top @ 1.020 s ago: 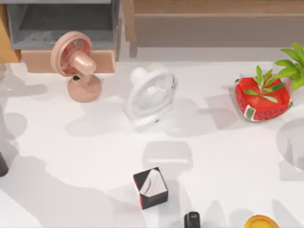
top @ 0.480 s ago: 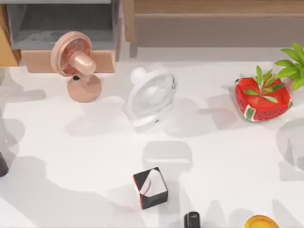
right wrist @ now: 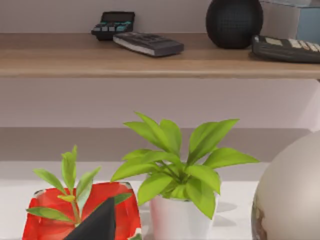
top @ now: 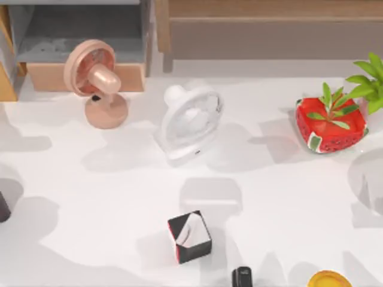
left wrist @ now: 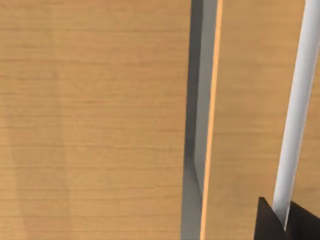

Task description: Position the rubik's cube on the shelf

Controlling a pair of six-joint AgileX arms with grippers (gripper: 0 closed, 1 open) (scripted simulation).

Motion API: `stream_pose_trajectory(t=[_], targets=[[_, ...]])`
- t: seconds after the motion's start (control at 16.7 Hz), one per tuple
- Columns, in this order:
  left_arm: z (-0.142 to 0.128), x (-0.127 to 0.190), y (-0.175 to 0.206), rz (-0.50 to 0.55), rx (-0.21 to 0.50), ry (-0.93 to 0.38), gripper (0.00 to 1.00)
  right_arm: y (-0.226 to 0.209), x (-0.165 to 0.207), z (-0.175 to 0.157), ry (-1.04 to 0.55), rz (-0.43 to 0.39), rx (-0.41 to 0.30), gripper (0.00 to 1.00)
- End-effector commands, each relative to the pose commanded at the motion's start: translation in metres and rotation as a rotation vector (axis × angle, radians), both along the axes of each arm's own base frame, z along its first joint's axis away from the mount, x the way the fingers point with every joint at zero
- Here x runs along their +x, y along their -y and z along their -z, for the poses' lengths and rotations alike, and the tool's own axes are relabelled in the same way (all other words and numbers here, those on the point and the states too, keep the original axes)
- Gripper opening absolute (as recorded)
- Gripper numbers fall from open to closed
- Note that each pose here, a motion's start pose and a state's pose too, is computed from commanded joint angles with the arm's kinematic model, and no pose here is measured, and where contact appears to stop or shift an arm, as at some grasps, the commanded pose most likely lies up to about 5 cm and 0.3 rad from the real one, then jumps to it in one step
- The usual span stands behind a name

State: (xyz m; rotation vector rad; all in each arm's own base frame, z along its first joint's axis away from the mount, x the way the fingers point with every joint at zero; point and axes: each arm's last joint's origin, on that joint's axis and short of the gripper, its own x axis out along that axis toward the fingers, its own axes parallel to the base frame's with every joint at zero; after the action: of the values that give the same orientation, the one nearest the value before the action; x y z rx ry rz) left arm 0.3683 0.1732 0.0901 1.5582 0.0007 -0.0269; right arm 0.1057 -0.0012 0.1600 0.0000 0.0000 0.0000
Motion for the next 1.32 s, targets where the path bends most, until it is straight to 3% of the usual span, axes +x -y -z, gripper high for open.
stream_pose_trajectory(t=[0.24,0.66,1.08,1.32], targets=[[0.001,-0.002,0.002,0.008,0.001,0.000,0.00,0.000,0.000,0.000,0.000,0.000,0.000,1.00],[0.003,-0.057,0.002,0.007,-0.006,-0.010,0.00,0.000,0.000,0.000,0.000,0.000,0.000,1.00],[0.002,-0.064,0.001,0.006,0.001,-0.003,0.00,0.000,0.000,0.000,0.000,0.000,0.000,1.00],[0.003,-0.094,-0.001,0.008,0.000,-0.005,0.00,0.000,0.000,0.000,0.000,0.000,0.000,1.00]])
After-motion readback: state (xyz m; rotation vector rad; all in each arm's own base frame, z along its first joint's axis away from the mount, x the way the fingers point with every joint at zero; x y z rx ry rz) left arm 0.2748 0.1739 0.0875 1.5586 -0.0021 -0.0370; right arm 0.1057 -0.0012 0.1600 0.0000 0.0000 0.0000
